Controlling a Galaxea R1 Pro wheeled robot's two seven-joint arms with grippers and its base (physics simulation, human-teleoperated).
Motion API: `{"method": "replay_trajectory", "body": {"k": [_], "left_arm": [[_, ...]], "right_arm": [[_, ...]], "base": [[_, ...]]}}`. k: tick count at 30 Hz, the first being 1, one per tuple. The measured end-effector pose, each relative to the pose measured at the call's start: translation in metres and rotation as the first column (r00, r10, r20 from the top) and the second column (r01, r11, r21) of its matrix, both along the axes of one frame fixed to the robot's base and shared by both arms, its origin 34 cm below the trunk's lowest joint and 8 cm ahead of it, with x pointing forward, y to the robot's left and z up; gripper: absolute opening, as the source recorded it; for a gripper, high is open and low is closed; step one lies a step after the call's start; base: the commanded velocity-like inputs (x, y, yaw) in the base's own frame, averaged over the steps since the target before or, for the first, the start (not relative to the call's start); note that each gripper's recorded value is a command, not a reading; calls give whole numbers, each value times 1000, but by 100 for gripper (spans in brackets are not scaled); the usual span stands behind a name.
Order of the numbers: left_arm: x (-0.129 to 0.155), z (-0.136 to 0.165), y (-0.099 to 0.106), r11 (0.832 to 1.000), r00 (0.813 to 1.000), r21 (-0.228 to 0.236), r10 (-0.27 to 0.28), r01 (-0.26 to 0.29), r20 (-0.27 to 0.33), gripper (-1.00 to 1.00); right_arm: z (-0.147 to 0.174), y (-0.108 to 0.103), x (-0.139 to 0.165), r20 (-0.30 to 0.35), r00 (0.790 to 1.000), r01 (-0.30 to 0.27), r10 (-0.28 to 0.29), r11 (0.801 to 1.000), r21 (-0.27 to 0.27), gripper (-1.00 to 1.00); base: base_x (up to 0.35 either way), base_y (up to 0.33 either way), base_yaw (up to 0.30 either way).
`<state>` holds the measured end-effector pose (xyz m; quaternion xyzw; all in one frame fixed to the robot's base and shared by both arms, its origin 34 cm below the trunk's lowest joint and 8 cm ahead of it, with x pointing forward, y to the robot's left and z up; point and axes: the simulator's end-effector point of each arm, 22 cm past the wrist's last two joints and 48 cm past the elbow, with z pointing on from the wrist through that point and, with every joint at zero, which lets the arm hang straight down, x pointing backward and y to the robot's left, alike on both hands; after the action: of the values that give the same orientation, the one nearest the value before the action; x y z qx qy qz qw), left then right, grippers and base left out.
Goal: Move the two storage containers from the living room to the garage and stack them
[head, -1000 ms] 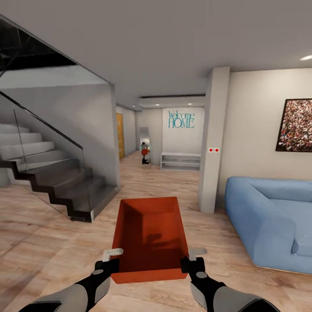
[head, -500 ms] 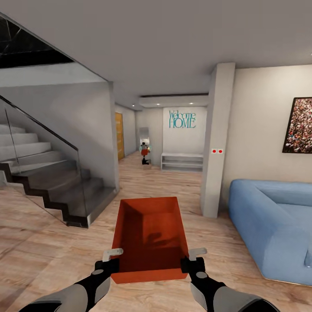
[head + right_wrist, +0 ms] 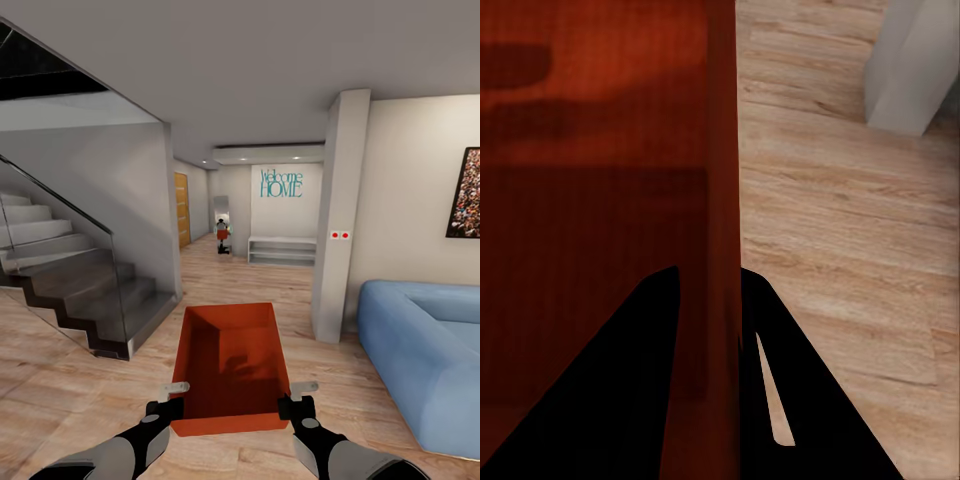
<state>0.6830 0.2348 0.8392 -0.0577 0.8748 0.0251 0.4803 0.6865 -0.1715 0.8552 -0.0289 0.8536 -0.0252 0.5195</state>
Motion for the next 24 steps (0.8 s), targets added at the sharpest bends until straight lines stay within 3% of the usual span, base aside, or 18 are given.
{"method": "replay_trajectory", "body": {"k": [11,24], "left_arm": [[0,0,0,1000,1000,0,0,0,0,-100],[0,0,0,1000,1000,0,0,0,0,-100]], "right_arm": [[0,0,0,0,1000,0,0,1000,0,-100],[0,0,0,0,1000,-1,1,1000,-1,-100]], "base": [[323,0,0],[323,0,-96]]}}
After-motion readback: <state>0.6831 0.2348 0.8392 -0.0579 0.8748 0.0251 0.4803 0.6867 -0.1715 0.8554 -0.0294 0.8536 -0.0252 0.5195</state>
